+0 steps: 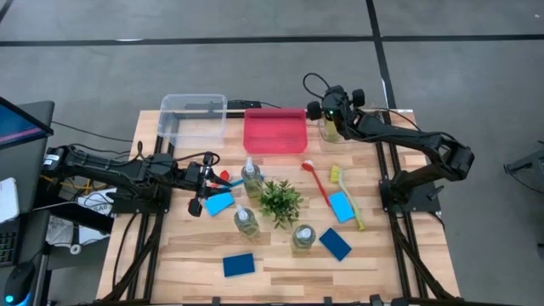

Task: Pick & Place Kitchen Sink Supplies
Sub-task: Put the green dishwashing liquid dispenser into the right transparent bin

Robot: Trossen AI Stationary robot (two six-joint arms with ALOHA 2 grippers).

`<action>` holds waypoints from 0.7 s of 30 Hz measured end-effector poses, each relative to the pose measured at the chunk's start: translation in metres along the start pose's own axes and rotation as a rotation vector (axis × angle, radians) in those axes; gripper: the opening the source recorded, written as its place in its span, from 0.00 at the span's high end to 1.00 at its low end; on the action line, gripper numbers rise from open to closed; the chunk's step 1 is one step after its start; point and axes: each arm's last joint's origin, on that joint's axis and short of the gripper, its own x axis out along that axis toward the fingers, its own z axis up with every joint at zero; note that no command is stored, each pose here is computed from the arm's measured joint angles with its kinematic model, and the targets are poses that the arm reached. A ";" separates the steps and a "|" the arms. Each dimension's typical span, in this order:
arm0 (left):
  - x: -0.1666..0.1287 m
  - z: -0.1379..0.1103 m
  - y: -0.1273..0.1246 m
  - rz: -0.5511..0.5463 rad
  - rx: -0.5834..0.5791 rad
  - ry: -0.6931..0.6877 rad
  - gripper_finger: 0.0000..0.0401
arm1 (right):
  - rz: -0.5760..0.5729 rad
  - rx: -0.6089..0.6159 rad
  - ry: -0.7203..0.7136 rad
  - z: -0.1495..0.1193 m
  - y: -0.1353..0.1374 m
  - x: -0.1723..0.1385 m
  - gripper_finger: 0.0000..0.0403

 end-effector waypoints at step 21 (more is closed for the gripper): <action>0.000 0.000 0.000 0.000 0.000 0.000 0.83 | 0.001 -0.116 0.055 -0.008 0.001 -0.003 0.67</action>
